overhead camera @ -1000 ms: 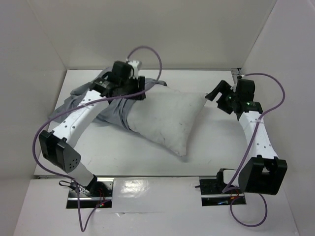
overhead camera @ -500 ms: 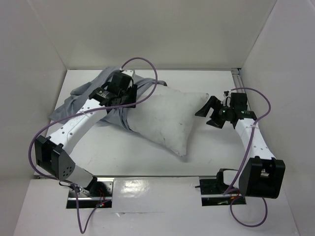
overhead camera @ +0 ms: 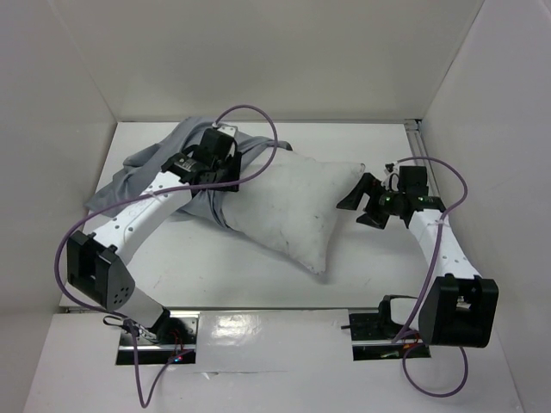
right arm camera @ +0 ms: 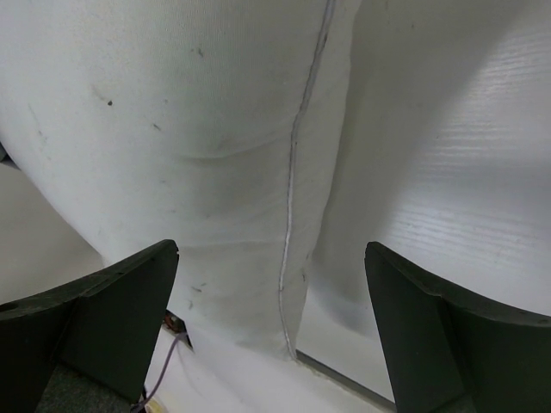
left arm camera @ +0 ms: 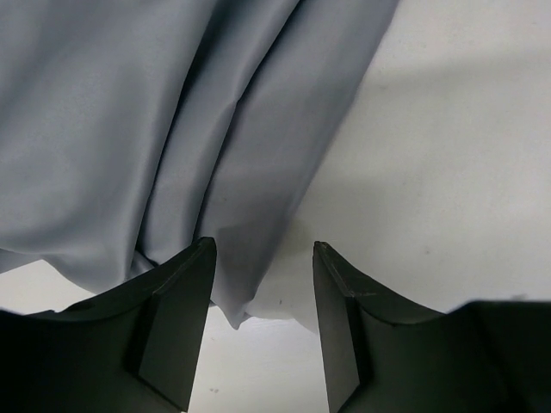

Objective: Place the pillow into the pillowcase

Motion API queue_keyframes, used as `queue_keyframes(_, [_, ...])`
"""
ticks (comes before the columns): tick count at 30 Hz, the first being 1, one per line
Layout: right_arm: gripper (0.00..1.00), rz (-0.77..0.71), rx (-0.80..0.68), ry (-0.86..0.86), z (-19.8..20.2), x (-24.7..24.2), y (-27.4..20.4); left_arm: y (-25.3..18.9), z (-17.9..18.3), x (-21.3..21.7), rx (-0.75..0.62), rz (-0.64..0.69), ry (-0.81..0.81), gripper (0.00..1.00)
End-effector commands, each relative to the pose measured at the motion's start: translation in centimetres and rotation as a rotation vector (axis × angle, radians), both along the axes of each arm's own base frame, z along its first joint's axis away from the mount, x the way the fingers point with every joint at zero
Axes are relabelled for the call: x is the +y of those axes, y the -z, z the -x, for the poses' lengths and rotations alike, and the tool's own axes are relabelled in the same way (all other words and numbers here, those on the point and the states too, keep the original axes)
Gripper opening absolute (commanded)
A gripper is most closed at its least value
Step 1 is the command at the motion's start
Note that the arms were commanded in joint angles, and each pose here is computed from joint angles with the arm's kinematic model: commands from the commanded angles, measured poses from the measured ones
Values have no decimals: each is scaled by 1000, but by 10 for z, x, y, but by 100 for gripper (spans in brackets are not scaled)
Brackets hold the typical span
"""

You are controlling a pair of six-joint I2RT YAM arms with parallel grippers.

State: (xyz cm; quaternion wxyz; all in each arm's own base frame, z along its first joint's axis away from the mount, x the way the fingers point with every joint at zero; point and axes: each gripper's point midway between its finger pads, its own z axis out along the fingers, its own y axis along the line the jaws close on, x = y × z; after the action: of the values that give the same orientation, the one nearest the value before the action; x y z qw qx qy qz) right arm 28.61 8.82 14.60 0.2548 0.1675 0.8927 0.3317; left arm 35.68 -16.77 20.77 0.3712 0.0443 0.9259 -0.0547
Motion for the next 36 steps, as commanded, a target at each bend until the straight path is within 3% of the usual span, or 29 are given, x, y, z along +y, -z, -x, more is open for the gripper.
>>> queue_keyframes(1, [97,-12,-24,-32,2,7,-2,10,-3,0,17,-19,-8,60])
queue_keyframes(6, [97,-17,-20,-26,2,8,-2,15,-3,1,34,-24,-29,51])
queue_keyframes(7, [97,-16,-29,-26,0,8,-3,15,-4,3,29,-33,-39,38])
queue_keyframes(11, [97,-30,-27,-68,4,16,-1,1,-7,5,-3,-26,-60,8])
queue_keyframes(13, [97,-45,-35,-113,5,28,1,-5,-7,2,-6,-10,-49,0])
queue_keyframes(16, [91,-85,-63,-156,3,52,-4,-17,-4,-19,3,72,39,0])
queue_keyframes(19, [63,-155,-64,-184,5,83,-2,-37,16,-69,57,286,235,0])
queue_keyframes(20, [53,-183,-130,-197,-7,95,-9,-55,18,-96,25,396,333,0])
queue_keyframes(21, [30,-215,-134,-206,-9,111,-13,-63,29,-121,59,507,397,0])
queue_keyframes(22, [20,-210,-173,-188,-26,118,-14,-71,64,-163,149,634,583,0])
queue_keyframes(25, [0,-245,-192,-155,-48,130,-22,-106,113,-228,231,821,847,0])
queue_keyframes(27, [0,-287,-251,-142,-62,135,-36,-109,133,-252,273,833,938,0])
queue_keyframes(31, [0,-313,-307,-123,-66,135,-56,-132,130,-240,222,845,944,0])
queue_keyframes(34, [0,-306,-301,-113,-56,130,-53,-141,117,-225,161,793,899,15])
queue_keyframes(35, [0,-298,-302,-117,-52,129,-51,-153,112,-220,96,763,894,35])
queue_keyframes(36, [0,-295,-290,-116,-45,127,-49,-150,113,-215,117,733,870,47])
